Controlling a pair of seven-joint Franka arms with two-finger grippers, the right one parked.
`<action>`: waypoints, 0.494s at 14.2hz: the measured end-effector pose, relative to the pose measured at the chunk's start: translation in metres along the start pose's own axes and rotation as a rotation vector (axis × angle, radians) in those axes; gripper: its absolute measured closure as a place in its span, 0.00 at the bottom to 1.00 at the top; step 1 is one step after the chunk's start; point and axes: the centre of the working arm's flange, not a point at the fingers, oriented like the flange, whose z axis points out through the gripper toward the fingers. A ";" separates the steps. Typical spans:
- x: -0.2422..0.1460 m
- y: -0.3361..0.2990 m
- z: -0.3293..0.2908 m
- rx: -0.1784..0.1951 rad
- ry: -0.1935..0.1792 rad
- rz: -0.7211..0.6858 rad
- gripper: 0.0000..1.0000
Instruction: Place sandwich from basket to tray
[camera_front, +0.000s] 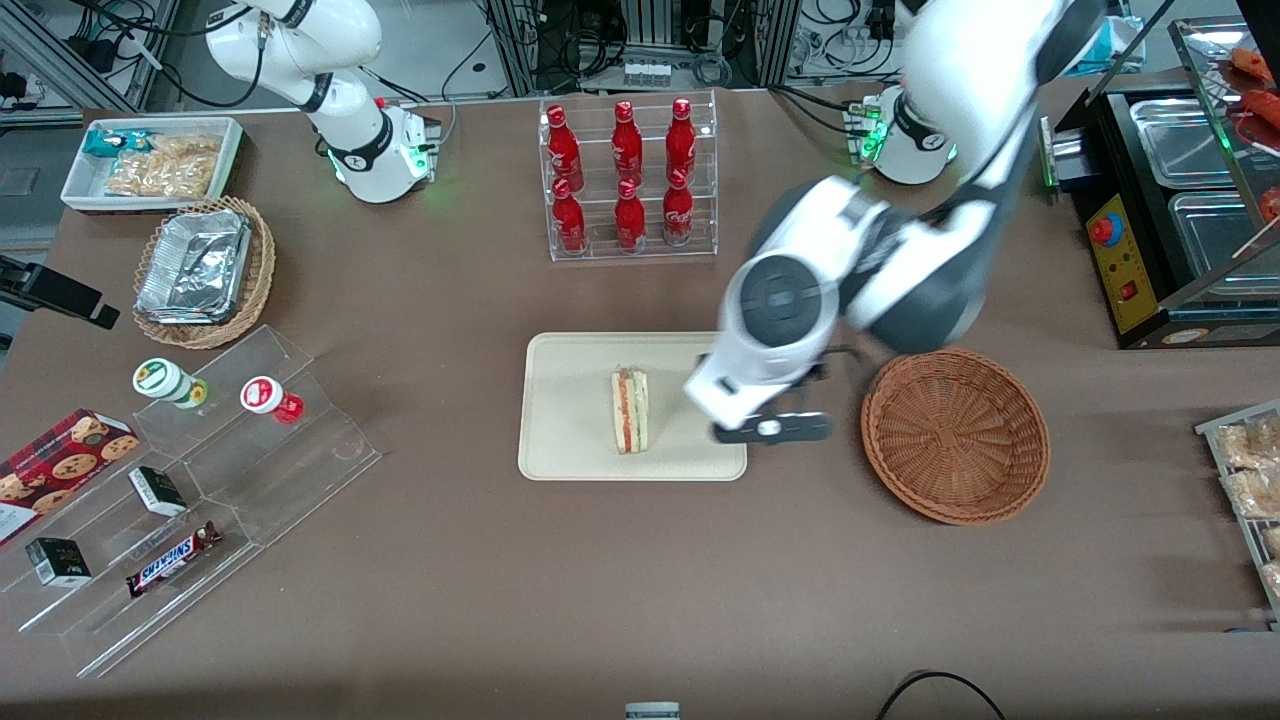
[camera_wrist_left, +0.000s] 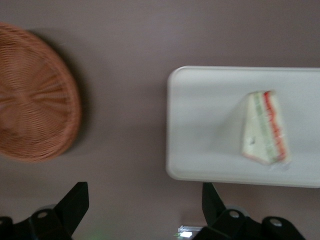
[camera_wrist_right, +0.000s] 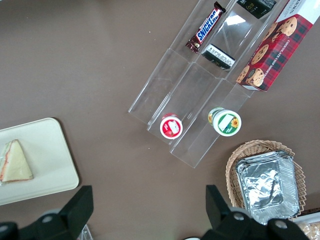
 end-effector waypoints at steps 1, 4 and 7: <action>-0.001 -0.034 -0.017 0.008 -0.013 -0.006 0.00; 0.000 -0.138 -0.043 0.006 -0.038 -0.026 0.00; -0.031 -0.210 -0.067 0.011 -0.049 -0.058 0.00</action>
